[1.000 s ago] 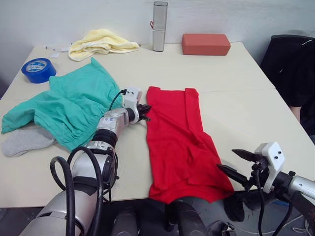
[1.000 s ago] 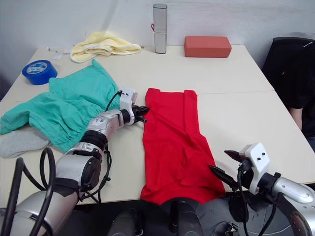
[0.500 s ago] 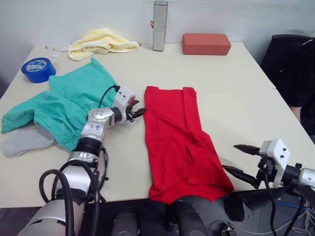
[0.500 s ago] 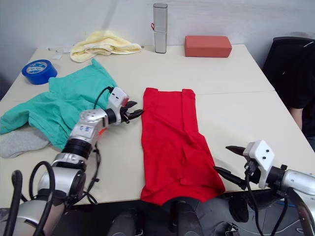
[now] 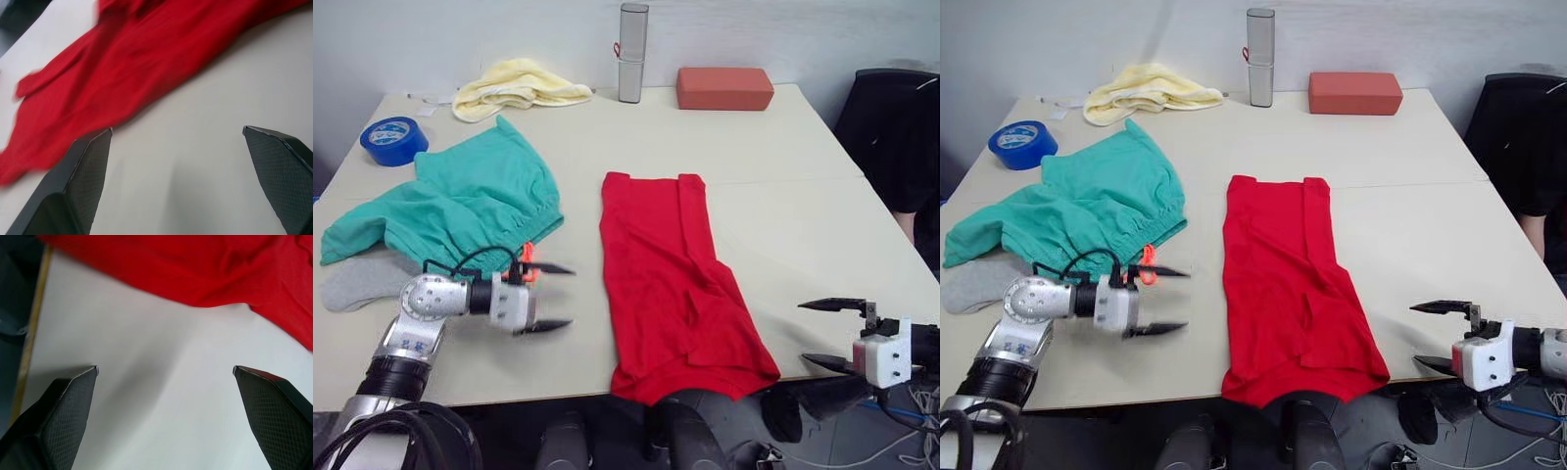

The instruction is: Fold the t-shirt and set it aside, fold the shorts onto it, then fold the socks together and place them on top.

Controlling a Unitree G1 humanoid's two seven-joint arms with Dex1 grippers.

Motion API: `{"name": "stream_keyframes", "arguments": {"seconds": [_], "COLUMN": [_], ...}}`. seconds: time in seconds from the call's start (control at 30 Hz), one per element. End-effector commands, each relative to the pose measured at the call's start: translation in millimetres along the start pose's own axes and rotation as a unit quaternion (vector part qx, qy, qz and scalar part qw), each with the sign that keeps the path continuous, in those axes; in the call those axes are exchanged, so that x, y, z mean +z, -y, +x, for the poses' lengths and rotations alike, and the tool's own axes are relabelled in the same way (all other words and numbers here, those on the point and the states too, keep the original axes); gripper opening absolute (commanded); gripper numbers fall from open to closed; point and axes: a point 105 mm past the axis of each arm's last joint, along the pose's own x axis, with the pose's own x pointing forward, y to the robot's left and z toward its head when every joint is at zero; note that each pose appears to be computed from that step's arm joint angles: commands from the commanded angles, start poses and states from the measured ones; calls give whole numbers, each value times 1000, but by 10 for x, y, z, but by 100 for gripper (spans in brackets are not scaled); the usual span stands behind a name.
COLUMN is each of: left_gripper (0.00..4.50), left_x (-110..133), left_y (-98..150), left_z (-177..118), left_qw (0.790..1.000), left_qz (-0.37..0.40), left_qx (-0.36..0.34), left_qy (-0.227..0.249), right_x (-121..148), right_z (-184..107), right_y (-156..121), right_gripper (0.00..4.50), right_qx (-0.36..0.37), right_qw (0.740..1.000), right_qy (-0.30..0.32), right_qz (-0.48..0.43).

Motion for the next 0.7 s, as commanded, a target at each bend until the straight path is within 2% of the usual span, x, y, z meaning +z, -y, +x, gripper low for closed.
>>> {"name": "stream_keyframes", "arguments": {"seconds": [0.03, 0.2, 0.43, 0.7], "left_gripper": [448, 448, 448, 448], "left_x": [111, 140, 108, 139], "left_y": [20, 6, -15, -40], "left_z": [107, 343, 655, 799], "left_qw": [998, 994, 992, 991], "left_qz": [57, 91, 114, 121], "left_qx": [-8, -8, -26, -28], "left_qy": [32, 53, 50, 57], "right_x": [19, 135, 341, 503], "right_z": [60, 257, 510, 672], "right_y": [-63, -94, -122, -124], "right_gripper": [450, 450, 450, 450], "right_qx": [17, 20, 20, 8], "right_qw": [999, 996, 990, 985], "right_qy": [20, 69, 129, 166], "right_qz": [-24, -45, -53, -54]}}
